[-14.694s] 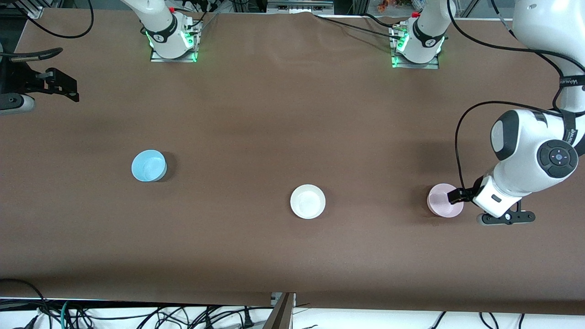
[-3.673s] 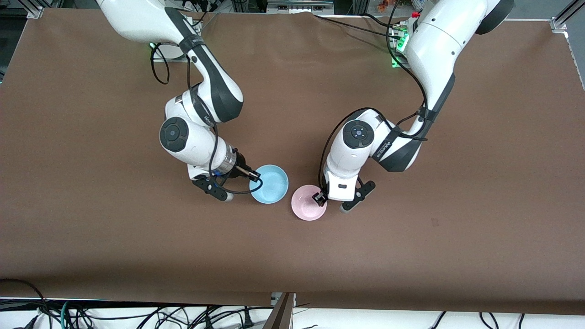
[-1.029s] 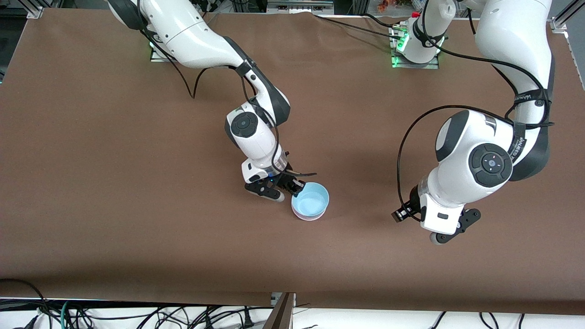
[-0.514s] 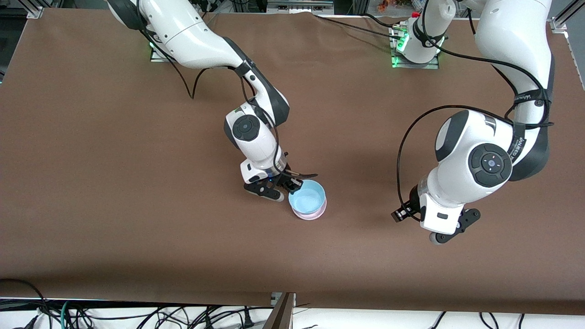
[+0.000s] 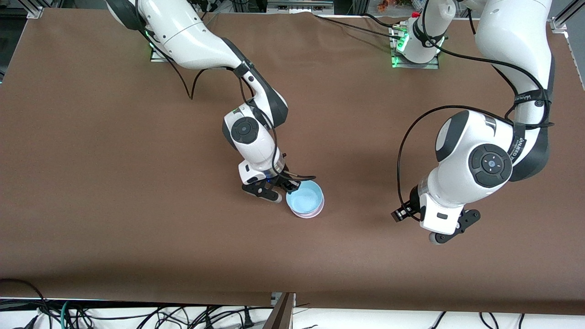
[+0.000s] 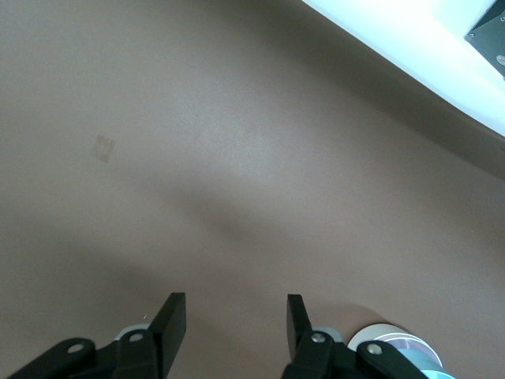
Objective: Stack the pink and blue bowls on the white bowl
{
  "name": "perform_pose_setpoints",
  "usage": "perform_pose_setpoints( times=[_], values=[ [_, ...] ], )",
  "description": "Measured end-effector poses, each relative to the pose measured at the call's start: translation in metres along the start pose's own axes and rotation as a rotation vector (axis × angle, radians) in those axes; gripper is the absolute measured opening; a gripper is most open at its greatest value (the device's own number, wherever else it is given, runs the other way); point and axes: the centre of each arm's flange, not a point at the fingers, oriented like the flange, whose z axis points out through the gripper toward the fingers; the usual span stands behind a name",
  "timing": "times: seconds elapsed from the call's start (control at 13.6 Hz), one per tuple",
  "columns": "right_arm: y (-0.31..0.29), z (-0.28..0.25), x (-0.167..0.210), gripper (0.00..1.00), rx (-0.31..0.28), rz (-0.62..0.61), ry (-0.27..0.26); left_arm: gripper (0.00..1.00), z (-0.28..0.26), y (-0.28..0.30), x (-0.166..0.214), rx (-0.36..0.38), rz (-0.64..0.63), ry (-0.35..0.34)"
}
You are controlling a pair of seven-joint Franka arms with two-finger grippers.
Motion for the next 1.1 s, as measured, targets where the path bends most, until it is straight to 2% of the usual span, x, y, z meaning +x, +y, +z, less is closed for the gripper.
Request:
perform_pose_setpoints(
  times=[0.15,0.22,0.29,0.44,0.59,0.73,0.88,1.1],
  values=[
    [0.002,0.004,-0.001,0.02,-0.007,0.0,-0.004,0.61,0.0,0.0,0.0,0.0,0.001,0.0],
    [0.003,0.006,-0.001,0.08,-0.01,0.001,-0.006,0.61,0.0,0.0,0.0,0.0,0.001,0.0],
    [0.004,0.008,-0.002,0.16,-0.012,0.001,-0.007,0.64,0.0,0.0,0.0,0.0,0.002,0.0],
    [0.003,0.007,-0.002,0.4,-0.024,0.0,-0.017,0.66,0.0,0.0,0.0,0.0,0.003,0.0],
    [-0.005,-0.01,0.006,0.61,-0.08,0.001,-0.06,0.73,0.0,0.0,0.0,0.001,0.003,-0.001],
    [-0.01,-0.051,0.031,0.81,-0.141,-0.029,-0.107,0.72,0.001,0.0,0.0,0.001,0.005,-0.001],
    [0.003,-0.106,0.066,1.0,-0.198,-0.125,-0.159,0.72,0.003,0.0,0.0,0.003,0.031,-0.003],
    [0.073,-0.195,0.135,1.0,-0.276,-0.288,-0.294,0.72,0.003,-0.002,0.002,0.005,0.097,-0.002]
  ],
)
